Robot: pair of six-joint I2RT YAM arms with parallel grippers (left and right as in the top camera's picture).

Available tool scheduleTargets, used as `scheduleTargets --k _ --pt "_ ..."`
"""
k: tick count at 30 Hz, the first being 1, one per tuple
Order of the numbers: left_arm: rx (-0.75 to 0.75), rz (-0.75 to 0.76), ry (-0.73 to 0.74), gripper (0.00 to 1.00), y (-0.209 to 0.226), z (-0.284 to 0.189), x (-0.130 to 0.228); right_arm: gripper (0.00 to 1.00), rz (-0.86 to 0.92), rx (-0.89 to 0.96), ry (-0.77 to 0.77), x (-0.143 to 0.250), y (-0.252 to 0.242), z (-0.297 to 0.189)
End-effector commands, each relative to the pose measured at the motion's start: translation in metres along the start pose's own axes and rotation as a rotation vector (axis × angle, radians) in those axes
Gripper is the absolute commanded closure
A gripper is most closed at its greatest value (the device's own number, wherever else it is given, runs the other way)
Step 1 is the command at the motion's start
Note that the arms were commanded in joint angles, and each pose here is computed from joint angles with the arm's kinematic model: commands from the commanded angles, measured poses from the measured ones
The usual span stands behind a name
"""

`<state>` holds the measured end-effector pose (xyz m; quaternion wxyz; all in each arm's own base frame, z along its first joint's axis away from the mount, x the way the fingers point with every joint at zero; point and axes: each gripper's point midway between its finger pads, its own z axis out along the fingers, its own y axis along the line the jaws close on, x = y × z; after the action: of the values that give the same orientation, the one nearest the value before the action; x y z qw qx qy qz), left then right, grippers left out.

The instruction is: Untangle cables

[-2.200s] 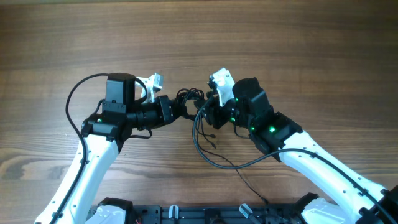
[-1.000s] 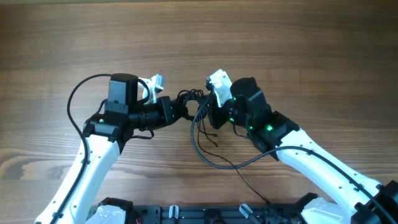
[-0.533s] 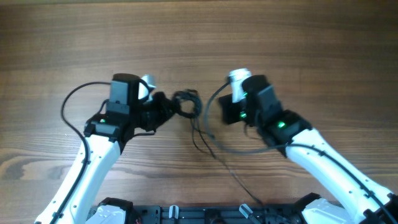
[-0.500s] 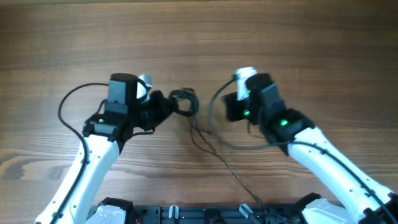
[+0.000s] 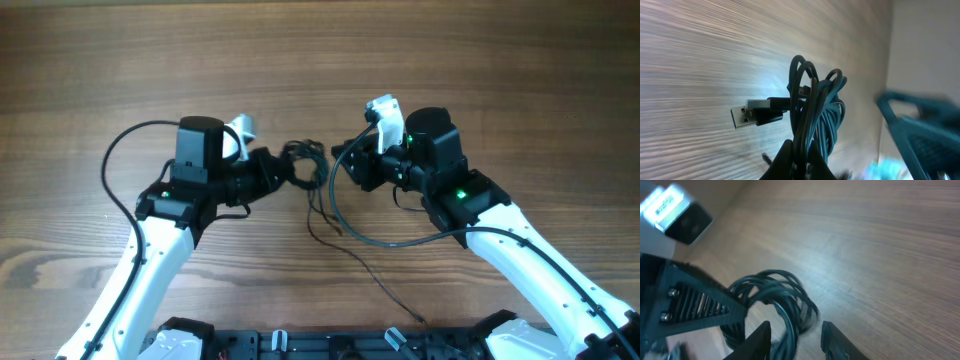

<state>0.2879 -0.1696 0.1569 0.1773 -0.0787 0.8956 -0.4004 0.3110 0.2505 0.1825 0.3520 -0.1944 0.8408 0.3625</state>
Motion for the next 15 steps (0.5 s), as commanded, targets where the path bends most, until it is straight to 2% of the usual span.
scheduleTargets --k 1,10,15 --pt "0.131 0.250 0.050 0.96 -0.033 -0.004 0.012 0.66 -0.072 -0.077 0.042 0.010 0.012 0.001" --pt "0.148 0.280 0.053 0.96 -0.041 -0.001 0.015 0.72 -0.055 -0.134 0.116 0.029 0.022 0.012" --pt "0.077 0.218 0.009 0.96 -0.030 0.001 0.006 0.72 -0.050 -0.145 0.159 0.042 0.026 0.019"
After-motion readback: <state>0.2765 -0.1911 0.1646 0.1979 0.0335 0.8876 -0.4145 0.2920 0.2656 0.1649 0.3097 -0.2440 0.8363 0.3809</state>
